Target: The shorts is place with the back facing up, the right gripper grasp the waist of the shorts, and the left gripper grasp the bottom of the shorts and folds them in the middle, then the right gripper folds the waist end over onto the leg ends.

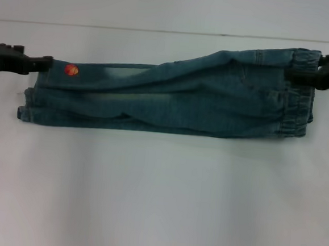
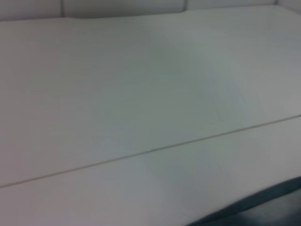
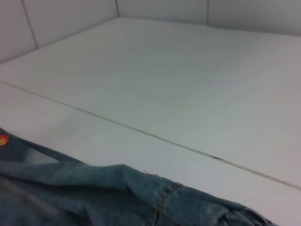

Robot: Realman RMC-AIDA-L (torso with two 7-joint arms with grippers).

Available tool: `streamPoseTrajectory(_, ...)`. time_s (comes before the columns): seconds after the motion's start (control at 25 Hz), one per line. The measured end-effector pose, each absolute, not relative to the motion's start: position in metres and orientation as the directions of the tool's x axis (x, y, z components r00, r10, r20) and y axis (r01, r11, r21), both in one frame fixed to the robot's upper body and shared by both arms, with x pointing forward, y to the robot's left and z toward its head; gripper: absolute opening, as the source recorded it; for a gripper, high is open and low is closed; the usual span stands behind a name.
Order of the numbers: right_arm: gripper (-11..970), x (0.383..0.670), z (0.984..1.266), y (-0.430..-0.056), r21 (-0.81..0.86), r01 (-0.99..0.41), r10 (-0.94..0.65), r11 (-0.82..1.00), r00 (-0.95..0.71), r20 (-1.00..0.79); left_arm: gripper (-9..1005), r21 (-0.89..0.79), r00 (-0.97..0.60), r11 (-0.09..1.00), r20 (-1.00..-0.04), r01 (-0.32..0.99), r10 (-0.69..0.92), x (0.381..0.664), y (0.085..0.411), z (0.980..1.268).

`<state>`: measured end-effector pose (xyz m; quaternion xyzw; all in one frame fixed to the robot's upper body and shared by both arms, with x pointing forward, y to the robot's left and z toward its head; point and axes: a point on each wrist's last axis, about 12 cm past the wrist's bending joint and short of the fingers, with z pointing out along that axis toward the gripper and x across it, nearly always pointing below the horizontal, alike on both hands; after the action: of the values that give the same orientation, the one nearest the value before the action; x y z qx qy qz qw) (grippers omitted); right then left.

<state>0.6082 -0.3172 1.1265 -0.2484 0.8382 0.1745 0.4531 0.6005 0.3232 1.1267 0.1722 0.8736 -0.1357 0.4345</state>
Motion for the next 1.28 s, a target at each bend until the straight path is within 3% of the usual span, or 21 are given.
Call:
streamPoseTrajectory(0.12,839,0.595,1.138,-0.326,0.061,-0.593,-0.271,0.803,-0.454,-0.849,668,-0.145,-0.536,0.872,-0.831,0.467,0.148,0.590,0.322,1.127)
streamPoseTrajectory(0.4,915,0.574,1.157,-0.346,0.035,-0.578,-0.301,0.816,-0.475,-0.827,909,-0.205,-0.510,0.824,-0.853,0.529,0.115,0.574,0.315,1.122)
streamPoseTrajectory(0.76,916,0.561,1.148,-0.350,0.043,-0.605,-0.319,0.795,-0.477,-0.819,908,-0.233,-0.447,0.704,-0.885,0.671,0.133,0.559,0.298,1.123)
streamPoseTrajectory(1.28,916,0.513,1.096,-0.371,0.084,-0.622,-0.223,0.779,-0.400,-0.889,905,-0.268,-0.349,0.329,-0.912,0.905,0.217,0.532,0.259,1.126)
